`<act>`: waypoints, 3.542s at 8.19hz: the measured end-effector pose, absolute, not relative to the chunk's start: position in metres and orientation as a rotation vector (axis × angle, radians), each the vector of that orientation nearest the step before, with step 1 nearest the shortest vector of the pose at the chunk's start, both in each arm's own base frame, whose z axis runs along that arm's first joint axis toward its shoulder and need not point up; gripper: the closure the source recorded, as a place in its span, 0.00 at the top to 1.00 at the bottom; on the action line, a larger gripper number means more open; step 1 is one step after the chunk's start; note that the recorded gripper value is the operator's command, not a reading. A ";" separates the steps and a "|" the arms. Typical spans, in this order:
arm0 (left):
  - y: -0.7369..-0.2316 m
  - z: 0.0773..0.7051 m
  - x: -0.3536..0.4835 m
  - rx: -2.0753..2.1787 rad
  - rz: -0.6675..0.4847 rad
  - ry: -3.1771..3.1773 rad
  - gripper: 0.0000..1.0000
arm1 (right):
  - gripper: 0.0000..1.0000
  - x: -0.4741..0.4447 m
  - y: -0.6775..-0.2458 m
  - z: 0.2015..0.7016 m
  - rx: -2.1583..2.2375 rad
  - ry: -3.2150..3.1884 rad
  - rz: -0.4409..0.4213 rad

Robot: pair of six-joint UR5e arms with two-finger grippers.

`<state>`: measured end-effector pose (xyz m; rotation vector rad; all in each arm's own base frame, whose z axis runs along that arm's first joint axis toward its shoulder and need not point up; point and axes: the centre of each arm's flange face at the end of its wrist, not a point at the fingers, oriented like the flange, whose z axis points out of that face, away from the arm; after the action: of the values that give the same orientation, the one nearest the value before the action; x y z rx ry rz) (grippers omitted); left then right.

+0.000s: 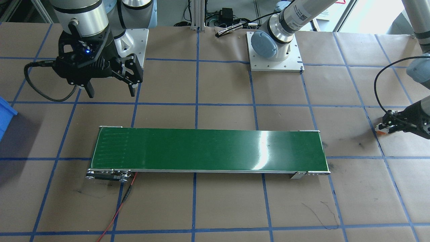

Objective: Move button from left to right

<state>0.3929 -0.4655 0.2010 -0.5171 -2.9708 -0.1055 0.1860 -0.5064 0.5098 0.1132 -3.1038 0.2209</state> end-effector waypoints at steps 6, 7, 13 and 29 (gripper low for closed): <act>-0.494 0.315 0.293 -0.396 -0.054 -3.032 0.00 | 1.00 0.185 -0.508 0.513 0.109 -3.100 0.256; -0.509 0.331 0.252 -0.351 -0.010 -3.023 0.00 | 1.00 0.185 -0.508 0.513 0.109 -3.100 0.256; -0.562 0.329 0.099 -0.025 0.033 -2.910 0.00 | 1.00 0.186 -0.510 0.506 0.110 -3.104 0.232; -0.561 0.308 0.063 0.111 -0.120 -2.883 1.00 | 1.00 0.160 -0.520 0.507 0.056 -3.155 0.245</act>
<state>0.0634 -0.5612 0.3078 0.1108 -2.8826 -0.1201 0.1601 -0.5200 0.5073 0.0555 -3.1553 0.2453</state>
